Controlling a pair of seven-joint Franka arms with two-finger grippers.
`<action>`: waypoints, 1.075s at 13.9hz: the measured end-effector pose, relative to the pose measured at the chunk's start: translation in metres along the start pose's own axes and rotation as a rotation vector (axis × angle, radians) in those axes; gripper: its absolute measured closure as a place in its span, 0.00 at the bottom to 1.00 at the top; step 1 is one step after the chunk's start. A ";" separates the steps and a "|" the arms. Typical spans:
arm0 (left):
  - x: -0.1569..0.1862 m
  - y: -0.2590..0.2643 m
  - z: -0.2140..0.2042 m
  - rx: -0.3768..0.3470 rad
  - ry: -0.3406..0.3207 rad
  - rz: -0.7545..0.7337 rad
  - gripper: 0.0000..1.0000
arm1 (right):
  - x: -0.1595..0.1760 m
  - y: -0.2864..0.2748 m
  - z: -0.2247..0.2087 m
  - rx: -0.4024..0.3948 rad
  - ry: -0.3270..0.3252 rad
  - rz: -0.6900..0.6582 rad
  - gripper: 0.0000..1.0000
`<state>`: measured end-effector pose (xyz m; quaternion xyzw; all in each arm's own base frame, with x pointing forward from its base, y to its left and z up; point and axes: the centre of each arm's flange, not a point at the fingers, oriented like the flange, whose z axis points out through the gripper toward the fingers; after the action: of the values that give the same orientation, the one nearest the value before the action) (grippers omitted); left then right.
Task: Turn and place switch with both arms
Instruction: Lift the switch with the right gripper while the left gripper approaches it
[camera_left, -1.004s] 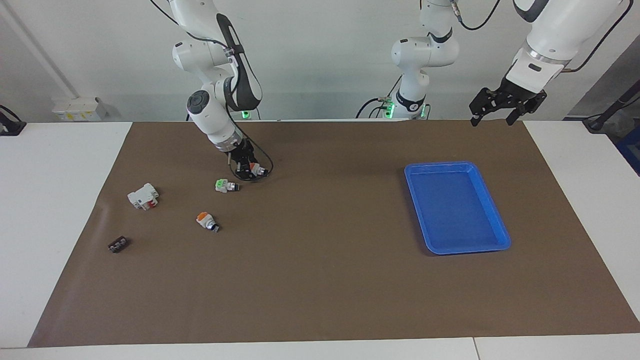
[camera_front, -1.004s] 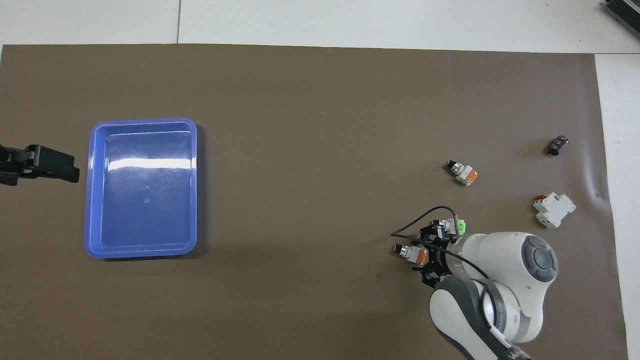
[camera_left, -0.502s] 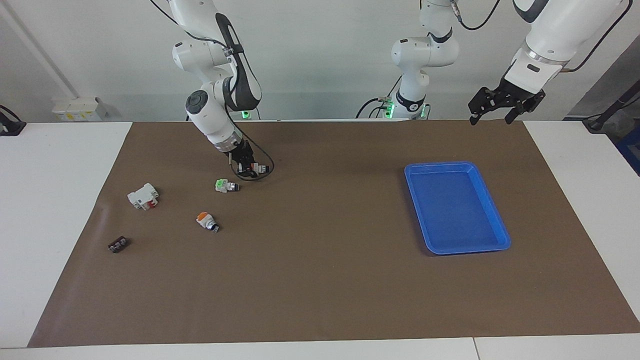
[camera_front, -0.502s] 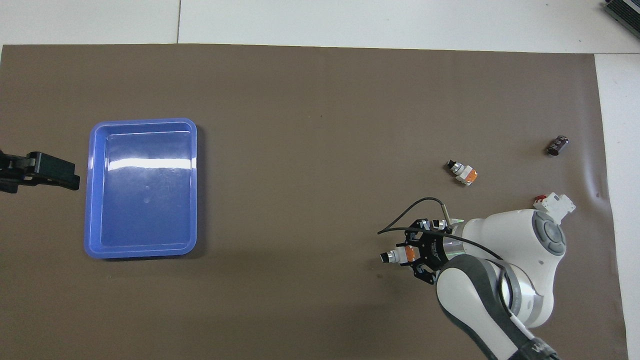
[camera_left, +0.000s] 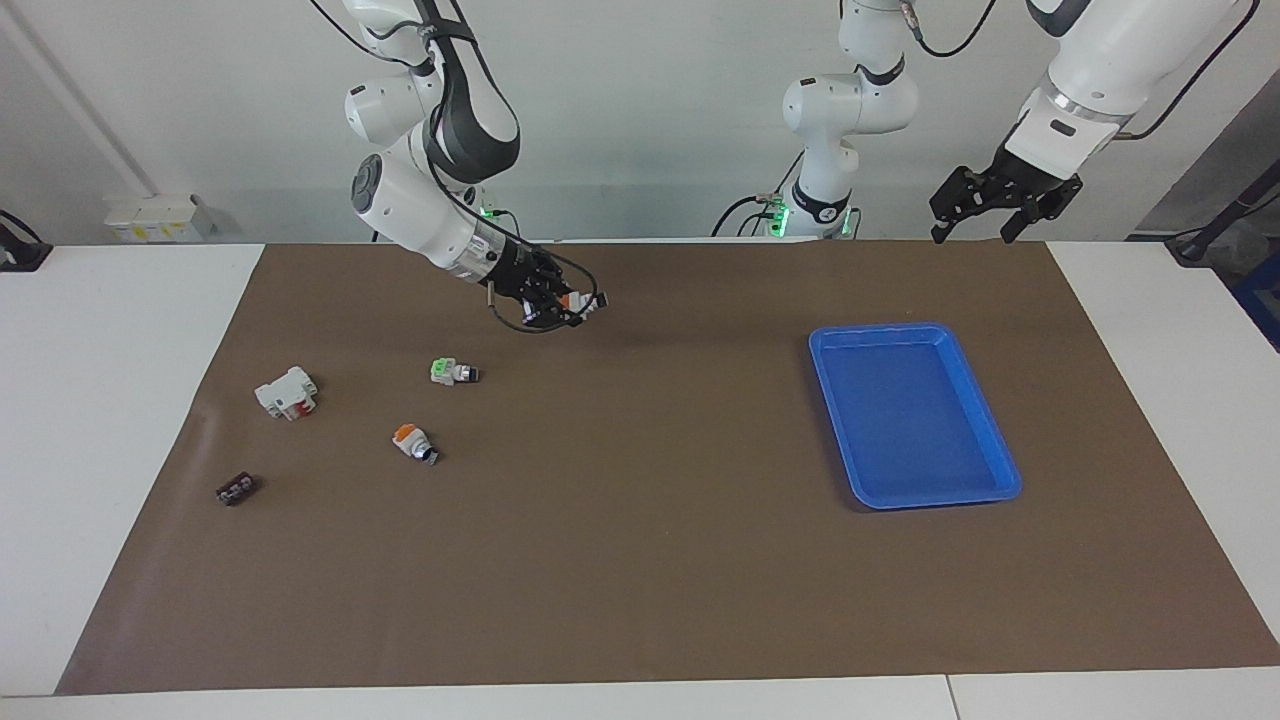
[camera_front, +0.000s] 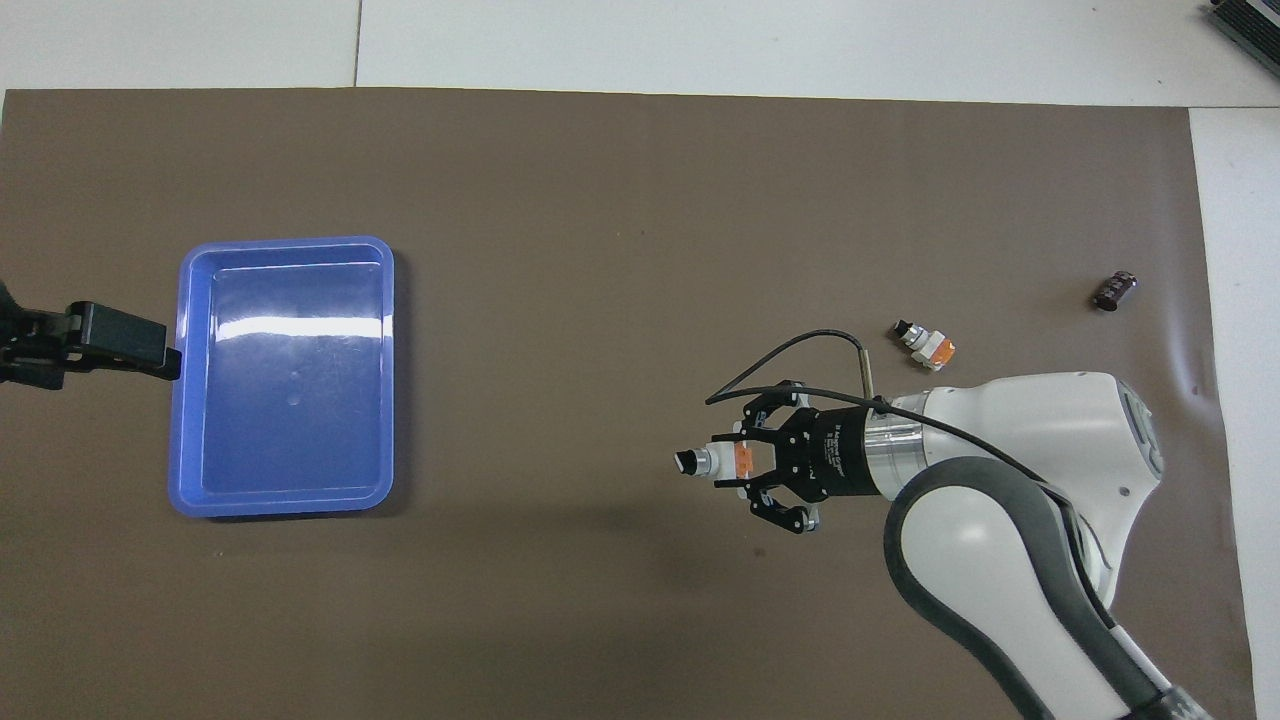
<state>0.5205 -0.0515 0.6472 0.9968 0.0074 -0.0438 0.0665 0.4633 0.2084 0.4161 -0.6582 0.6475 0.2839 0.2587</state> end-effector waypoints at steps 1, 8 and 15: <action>0.000 0.004 0.000 -0.042 -0.004 -0.026 0.00 | -0.013 -0.002 -0.001 0.011 -0.041 0.017 0.59; -0.004 0.040 -0.001 -0.388 -0.113 -0.267 0.10 | -0.101 -0.021 -0.005 0.080 -0.198 0.116 0.59; -0.021 0.106 0.031 -0.518 -0.203 -0.339 0.44 | -0.147 -0.025 0.017 0.099 -0.212 0.091 0.59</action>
<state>0.4988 -0.1604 0.6329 0.9218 0.1776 -0.1502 0.3101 0.4878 0.3250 0.5076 -0.5808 0.6590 0.3312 0.3446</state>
